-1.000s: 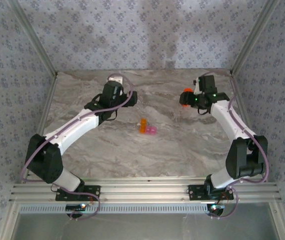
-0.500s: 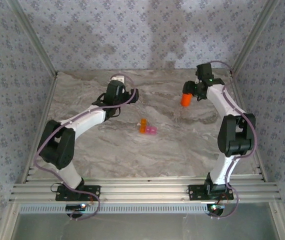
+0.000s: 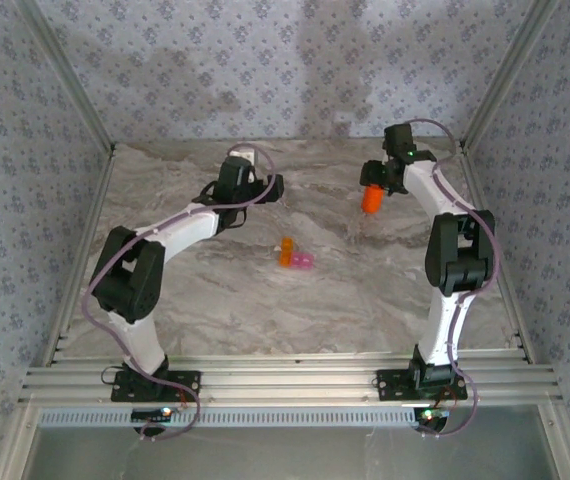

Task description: Sort the pills into containers

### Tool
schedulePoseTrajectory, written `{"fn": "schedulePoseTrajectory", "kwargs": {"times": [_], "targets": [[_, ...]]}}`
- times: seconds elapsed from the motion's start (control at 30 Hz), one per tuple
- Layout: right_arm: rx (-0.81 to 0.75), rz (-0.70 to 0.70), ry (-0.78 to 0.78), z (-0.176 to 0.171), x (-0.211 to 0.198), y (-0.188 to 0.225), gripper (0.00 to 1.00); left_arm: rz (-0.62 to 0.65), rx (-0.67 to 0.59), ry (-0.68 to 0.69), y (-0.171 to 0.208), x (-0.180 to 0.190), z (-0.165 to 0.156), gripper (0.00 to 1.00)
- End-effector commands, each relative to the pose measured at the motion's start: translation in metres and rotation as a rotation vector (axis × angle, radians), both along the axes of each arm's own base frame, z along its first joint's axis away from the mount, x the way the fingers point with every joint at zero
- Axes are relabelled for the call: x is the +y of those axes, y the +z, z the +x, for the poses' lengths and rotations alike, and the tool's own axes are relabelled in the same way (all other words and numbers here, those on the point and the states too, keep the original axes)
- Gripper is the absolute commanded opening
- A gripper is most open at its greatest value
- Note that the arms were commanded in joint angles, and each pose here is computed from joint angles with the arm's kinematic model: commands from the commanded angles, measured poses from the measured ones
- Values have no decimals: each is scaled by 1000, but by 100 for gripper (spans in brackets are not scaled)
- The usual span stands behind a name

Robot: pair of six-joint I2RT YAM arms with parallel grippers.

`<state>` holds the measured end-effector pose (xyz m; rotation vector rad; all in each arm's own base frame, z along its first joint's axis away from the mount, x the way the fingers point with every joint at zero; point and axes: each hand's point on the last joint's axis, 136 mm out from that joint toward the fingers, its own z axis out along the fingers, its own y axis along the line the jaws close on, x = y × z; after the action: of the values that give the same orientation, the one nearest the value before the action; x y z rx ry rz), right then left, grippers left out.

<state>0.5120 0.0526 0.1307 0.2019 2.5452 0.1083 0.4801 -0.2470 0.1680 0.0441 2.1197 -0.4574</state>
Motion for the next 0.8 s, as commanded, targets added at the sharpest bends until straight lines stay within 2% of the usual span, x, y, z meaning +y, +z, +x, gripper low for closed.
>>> {"fn": "schedulePoseTrajectory", "kwargs": {"times": [0.0,0.27,0.57,0.63,0.77], "targets": [[42,-20,21,-1,1,-13,74,-26,7,16,5,0,6,99],[70,-7,41,-4,8,-24,73,-15,6,-8,5,-1,3,99],[75,4,53,-2,12,-35,64,-21,2,-27,5,-4,2,99],[81,10,58,-3,14,-38,55,-18,-1,-31,6,-4,1,99],[87,17,64,-5,15,-41,44,-10,-6,-52,7,-5,-1,99]]}}
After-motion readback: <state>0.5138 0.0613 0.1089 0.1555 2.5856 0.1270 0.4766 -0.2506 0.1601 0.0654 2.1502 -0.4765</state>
